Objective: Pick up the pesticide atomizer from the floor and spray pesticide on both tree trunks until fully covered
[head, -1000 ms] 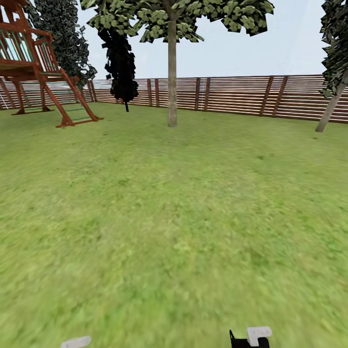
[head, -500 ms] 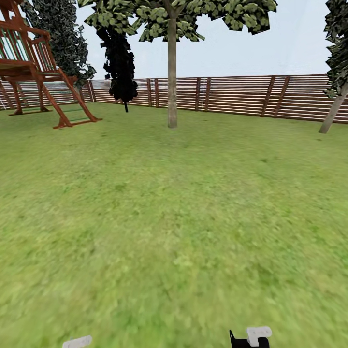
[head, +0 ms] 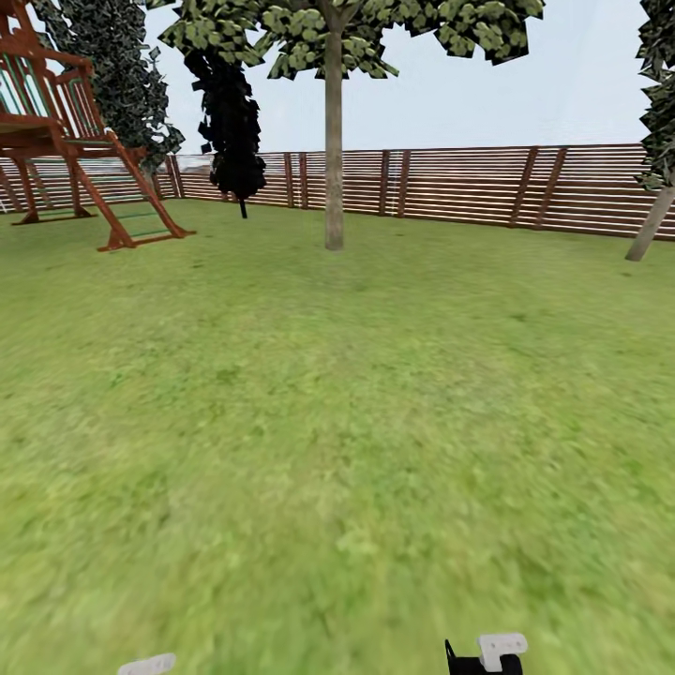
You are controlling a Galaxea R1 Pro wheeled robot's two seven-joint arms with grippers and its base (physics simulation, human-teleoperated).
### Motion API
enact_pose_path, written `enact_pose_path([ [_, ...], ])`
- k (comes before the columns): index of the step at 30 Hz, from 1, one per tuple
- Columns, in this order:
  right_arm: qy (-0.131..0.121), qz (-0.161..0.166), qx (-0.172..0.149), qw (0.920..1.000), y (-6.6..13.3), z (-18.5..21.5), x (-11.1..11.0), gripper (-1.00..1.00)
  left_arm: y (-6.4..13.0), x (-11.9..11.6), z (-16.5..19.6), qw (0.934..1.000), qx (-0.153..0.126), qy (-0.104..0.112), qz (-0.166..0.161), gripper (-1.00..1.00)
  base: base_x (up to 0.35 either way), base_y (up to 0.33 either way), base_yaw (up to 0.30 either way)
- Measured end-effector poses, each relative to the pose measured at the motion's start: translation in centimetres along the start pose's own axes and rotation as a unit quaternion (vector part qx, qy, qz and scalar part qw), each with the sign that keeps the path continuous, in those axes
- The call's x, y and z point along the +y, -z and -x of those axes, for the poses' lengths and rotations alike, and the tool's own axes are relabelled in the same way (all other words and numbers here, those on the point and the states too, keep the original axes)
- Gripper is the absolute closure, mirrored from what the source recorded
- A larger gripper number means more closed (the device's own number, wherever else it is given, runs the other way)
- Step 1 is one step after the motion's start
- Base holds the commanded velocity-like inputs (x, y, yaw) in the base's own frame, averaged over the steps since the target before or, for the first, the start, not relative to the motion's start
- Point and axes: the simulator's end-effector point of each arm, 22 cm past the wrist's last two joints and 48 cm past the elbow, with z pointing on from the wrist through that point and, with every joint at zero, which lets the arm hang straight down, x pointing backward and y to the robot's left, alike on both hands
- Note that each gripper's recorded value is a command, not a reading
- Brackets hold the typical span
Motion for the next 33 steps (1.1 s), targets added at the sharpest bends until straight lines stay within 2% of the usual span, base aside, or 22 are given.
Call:
enact_pose_path([
  [33, 0.0, 0.0, 0.0, 1.0, 0.0, 0.0, 0.0, -1.0, 0.0, -0.08, 0.0, 1.0, 0.0, 0.001, -0.001, 1.0, 0.339, 0.0, 0.0],
])
